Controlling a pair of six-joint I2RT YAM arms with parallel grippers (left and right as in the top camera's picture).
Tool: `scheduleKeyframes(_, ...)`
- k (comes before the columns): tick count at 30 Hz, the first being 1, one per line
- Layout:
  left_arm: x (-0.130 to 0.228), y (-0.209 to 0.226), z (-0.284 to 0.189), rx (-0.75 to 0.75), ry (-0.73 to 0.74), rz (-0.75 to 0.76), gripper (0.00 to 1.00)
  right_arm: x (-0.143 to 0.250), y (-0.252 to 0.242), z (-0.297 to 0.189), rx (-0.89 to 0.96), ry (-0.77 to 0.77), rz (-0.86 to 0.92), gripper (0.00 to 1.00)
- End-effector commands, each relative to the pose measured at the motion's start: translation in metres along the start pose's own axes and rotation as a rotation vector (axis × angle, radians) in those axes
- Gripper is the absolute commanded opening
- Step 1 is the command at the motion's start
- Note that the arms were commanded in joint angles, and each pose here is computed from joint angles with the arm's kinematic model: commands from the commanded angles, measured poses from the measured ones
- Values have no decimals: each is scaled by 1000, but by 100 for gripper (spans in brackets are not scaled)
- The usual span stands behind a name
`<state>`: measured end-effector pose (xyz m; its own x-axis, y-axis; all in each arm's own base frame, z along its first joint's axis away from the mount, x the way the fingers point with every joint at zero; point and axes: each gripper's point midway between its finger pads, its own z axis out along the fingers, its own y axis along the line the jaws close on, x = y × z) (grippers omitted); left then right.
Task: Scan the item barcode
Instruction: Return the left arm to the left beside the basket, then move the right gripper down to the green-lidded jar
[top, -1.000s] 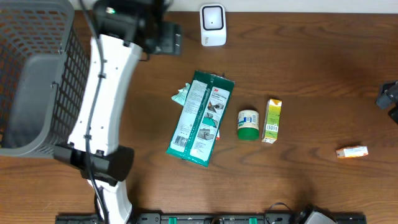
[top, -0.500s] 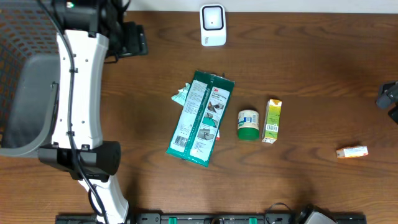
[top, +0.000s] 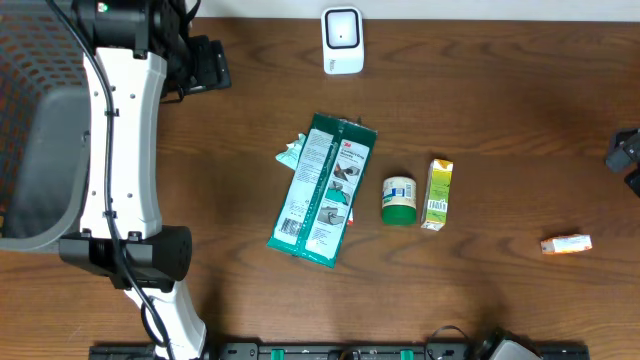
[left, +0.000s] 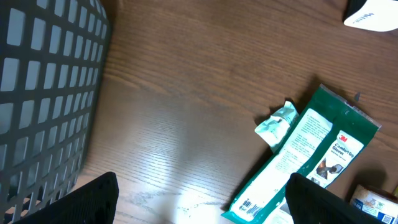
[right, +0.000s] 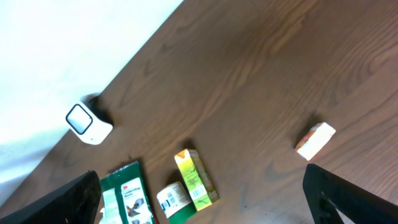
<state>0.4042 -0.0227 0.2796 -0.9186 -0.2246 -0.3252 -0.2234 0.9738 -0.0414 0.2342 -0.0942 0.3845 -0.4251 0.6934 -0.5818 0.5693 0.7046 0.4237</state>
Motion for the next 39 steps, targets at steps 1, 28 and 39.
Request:
scheduleKeyframes(1, 2, 1, -7, 1, -11, -12, 86, 3, 8, -1, -51, 17, -17, 99)
scheduleKeyframes(28, 2, 1, -7, 1, -11, -12, 87, 293, 130, 127, -259, 696, -550, 79)
scheduleKeyframes(39, 2, 1, -7, 1, -11, -12, 87, 388, 117, 177, -31, 704, -845, 77)
